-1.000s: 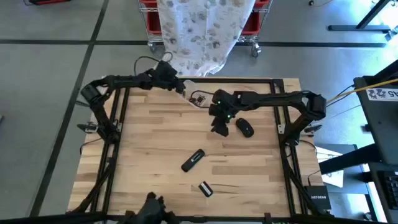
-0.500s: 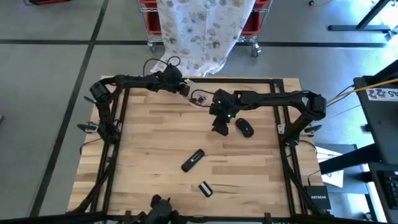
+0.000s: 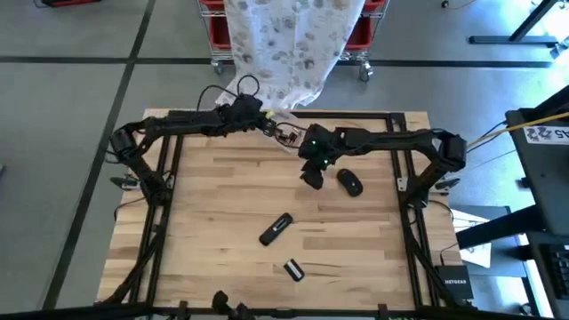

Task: Insert battery
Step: Remove the silver battery from the transparent bin

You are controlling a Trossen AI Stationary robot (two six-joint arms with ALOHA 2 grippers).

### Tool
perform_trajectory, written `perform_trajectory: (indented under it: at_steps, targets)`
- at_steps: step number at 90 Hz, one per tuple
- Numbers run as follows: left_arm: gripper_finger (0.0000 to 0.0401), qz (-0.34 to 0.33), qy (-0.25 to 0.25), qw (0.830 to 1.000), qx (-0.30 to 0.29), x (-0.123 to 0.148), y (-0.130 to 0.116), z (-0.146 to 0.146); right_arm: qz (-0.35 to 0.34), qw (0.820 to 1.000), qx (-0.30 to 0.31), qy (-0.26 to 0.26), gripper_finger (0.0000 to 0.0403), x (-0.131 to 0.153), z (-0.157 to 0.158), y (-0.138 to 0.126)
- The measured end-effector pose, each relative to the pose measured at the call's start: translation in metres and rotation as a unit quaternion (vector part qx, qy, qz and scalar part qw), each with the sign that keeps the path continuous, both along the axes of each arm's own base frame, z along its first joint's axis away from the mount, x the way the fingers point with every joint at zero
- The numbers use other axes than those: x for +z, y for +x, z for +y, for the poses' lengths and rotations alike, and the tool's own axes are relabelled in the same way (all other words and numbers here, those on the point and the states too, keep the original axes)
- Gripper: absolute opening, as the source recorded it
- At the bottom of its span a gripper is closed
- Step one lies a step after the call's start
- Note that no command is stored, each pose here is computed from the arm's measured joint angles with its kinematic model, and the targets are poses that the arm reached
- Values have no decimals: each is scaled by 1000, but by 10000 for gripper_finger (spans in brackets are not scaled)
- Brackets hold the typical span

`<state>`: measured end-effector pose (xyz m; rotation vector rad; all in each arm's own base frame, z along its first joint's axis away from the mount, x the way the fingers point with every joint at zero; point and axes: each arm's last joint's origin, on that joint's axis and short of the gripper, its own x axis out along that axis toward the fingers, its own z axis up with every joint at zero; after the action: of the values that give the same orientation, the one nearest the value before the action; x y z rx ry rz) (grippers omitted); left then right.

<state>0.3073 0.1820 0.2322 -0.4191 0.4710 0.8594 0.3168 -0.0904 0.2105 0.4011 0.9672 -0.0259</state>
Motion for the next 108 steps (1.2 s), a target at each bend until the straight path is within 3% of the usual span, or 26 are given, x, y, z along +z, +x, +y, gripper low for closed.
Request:
perform_trajectory:
  at_steps: [17, 30, 47, 74, 84, 108]
  targets:
    - [4, 75, 115, 991, 10, 5, 21, -53, -8, 998, -17, -56, 154, 11, -10, -8]
    - [4, 97, 160, 982, -1, 6, 31, -85, -20, 996, 18, -85, 154, 15, -14, -10]
    - [3, 102, 176, 979, 2, 7, 34, -99, -62, 992, 70, -88, 154, 4, -11, -10]
    - [3, 96, 173, 980, 3, 7, 34, -101, -168, 975, 74, -125, 154, -15, -7, -6]
    - [3, 92, 169, 981, 3, 7, 34, -101, -173, 973, 70, -133, 157, -21, -8, -1]
    - [2, 88, 158, 983, -11, 6, 35, -102, -138, 980, 44, -135, 237, -48, -12, 9]
